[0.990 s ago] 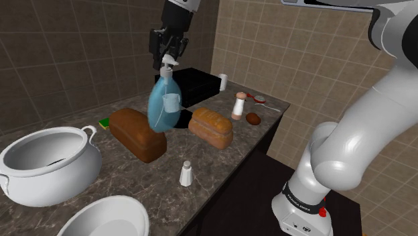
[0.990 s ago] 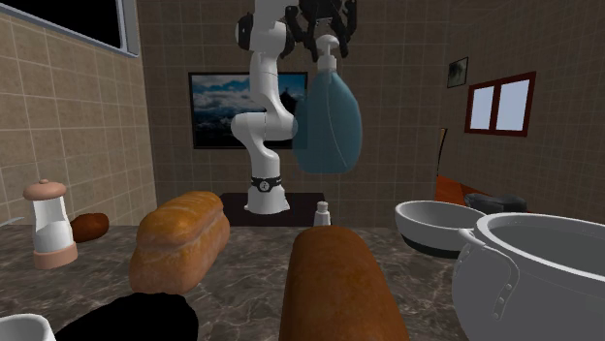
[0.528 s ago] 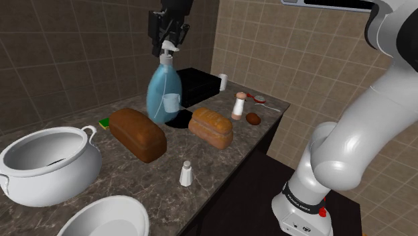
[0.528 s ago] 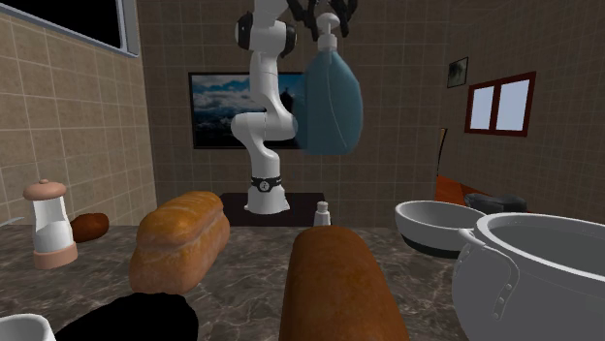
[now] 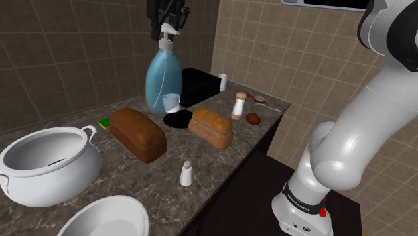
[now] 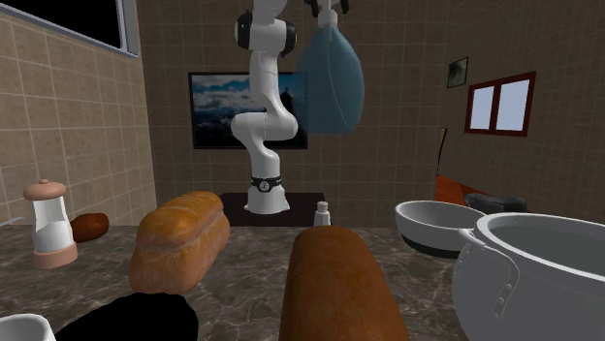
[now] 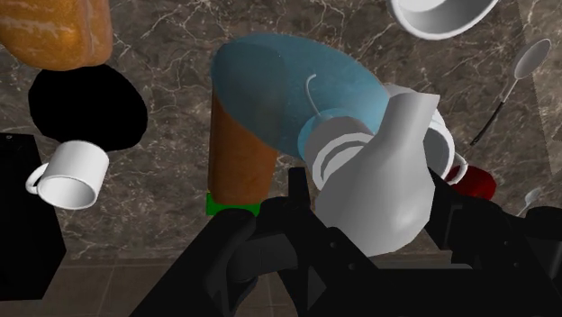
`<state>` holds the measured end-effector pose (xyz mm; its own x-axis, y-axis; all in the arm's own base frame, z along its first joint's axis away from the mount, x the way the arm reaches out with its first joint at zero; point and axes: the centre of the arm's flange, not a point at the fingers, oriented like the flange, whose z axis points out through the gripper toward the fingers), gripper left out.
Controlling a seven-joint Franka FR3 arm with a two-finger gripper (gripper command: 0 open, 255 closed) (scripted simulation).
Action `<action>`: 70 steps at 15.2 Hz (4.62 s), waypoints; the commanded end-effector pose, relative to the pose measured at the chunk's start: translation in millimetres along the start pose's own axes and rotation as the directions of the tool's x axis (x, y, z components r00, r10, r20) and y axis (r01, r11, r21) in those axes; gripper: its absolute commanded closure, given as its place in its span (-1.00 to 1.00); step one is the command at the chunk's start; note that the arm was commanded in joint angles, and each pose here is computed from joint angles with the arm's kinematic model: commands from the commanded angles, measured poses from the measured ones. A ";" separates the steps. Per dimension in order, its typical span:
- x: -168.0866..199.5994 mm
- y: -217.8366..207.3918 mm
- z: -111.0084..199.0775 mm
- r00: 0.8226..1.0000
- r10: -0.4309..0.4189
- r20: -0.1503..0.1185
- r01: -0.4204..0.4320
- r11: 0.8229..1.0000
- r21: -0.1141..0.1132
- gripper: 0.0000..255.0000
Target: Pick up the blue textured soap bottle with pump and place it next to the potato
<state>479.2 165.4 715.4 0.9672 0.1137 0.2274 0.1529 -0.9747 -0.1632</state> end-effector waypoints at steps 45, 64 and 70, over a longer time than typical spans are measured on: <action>-126.8 432.6 -158.0 1.000 0.000 0.000 0.000 1.000 0.000 1.00; -157.4 482.8 -85.9 1.000 0.000 0.000 0.000 1.000 0.000 1.00; -164.6 487.9 -55.5 1.000 0.000 0.000 0.000 1.000 0.000 1.00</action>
<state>383.3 -340.0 657.0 0.9672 0.1134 0.2271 0.1527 -0.9746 -0.1640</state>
